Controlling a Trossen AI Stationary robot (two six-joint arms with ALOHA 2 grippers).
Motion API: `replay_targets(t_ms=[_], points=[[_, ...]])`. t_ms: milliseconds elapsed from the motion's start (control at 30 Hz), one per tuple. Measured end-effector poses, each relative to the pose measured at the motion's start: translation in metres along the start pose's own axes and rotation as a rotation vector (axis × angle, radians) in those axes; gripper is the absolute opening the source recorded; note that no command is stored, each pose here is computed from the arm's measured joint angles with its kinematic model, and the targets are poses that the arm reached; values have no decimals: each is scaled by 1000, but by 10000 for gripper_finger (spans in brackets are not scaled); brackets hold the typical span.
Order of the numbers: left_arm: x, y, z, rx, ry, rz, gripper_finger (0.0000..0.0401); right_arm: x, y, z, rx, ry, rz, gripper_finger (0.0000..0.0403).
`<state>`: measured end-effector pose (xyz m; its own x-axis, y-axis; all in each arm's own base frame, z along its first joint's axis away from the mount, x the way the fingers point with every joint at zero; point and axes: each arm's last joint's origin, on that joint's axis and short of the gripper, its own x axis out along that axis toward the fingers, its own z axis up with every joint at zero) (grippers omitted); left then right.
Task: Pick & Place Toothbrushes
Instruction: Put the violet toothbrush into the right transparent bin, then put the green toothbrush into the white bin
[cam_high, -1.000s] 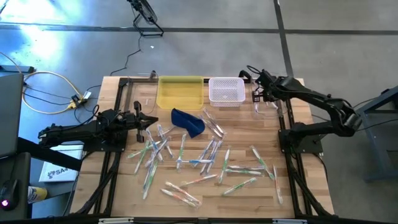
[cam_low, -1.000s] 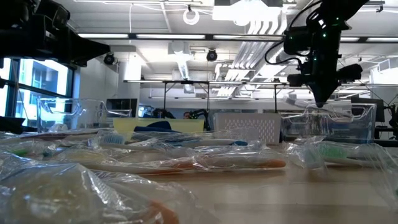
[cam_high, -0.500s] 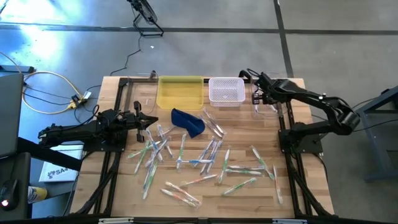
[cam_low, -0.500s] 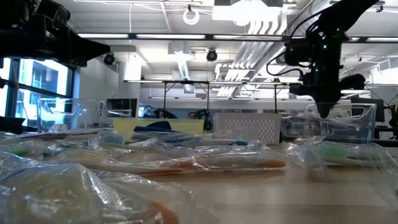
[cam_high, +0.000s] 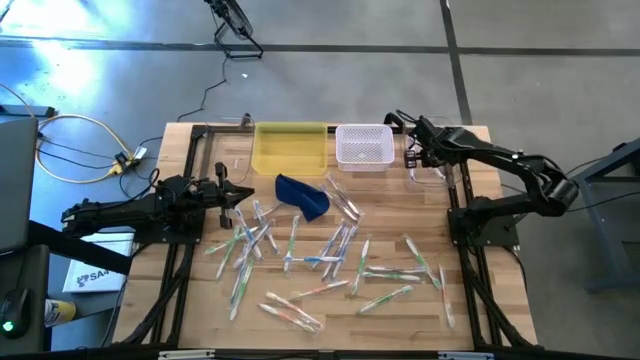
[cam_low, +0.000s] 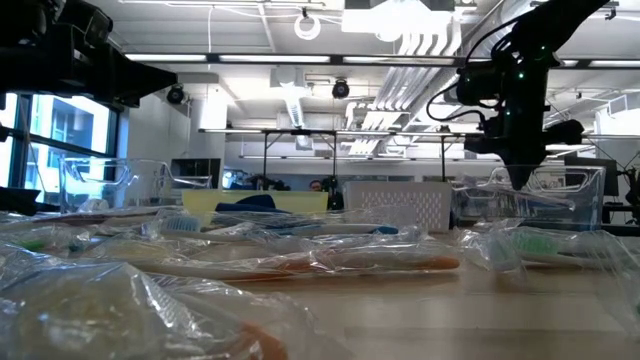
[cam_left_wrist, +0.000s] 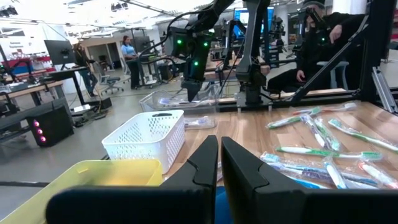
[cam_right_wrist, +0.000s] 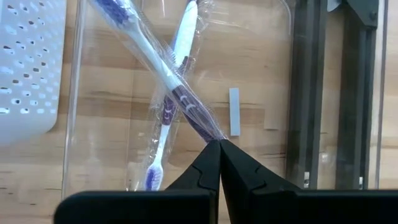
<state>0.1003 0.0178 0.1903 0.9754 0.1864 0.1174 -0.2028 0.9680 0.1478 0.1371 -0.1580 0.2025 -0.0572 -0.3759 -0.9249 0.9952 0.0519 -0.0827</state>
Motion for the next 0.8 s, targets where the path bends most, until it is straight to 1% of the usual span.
replay_targets(t_ms=[333, 433, 500, 600, 700, 800], points=[[0, 0, 0, 0, 0, 0, 17, 0, 0, 1, 2, -7, 2, 3], [0, 0, 0, 0, 0, 0, 17, 0, 1, 0, -28, 1, 13, 9], [0, 0, 0, 0, 0, 0, 17, 0, 1, 0, -41, 10, 25, 26], [0, 0, 0, 0, 0, 0, 17, 0, 2, 0, -43, 24, 45, 66], [0, 0, 0, 0, 0, 0, 17, 0, 1, -1, -40, 20, 31, 102], [0, 0, 0, 0, 0, 0, 17, -1, 1, 0, -48, 15, 32, 117]])
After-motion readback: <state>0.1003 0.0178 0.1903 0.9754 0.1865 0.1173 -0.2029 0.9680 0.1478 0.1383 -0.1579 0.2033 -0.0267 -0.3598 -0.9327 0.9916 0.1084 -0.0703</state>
